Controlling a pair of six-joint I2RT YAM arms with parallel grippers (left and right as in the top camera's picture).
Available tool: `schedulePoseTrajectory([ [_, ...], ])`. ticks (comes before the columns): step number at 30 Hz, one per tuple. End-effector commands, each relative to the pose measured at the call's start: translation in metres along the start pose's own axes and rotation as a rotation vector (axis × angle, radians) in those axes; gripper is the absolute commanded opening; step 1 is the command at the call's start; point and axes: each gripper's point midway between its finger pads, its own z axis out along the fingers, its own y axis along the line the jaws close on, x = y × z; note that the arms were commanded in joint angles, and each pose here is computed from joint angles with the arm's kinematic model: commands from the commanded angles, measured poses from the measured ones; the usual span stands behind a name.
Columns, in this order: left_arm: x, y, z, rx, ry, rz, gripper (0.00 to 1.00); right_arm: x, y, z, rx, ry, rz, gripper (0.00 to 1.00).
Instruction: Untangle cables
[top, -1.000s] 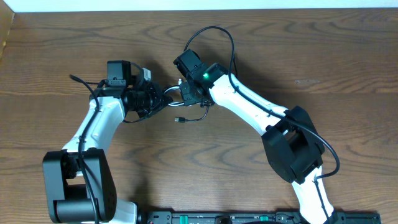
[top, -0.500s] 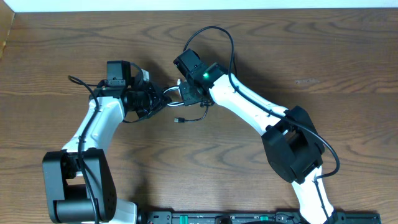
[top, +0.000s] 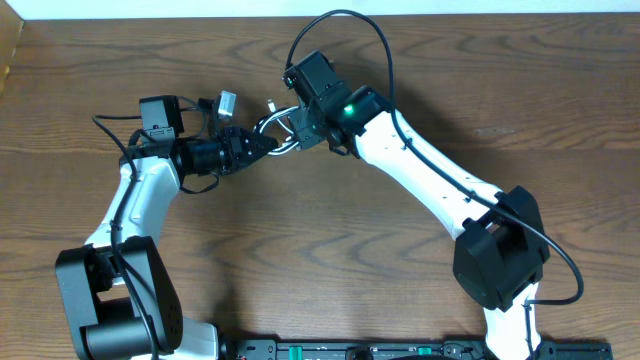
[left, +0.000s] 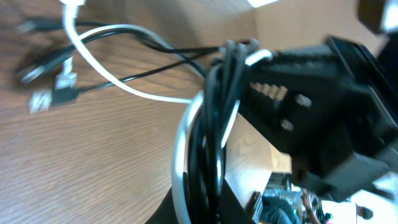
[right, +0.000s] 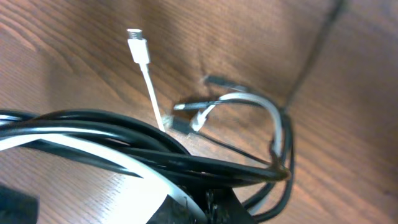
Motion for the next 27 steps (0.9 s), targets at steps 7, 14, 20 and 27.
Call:
schedulePoseTrajectory([
  [7,-0.003,-0.014,-0.011,0.077,-0.017,0.107,0.07,-0.030,-0.149,-0.038,0.527,-0.099,0.040,0.01],
  [14,-0.005,-0.001,-0.011,0.004,-0.025,0.101,0.07,-0.017,-0.186,-0.043,0.566,-0.052,0.111,0.01],
  [20,-0.012,0.041,-0.016,-0.239,-0.072,-0.062,0.08,-0.014,-0.197,-0.043,0.566,-0.052,0.172,0.01],
  [27,-0.011,0.081,-0.031,-0.473,-0.136,-0.250,0.08,-0.010,-0.212,-0.046,0.584,-0.041,0.195,0.01],
])
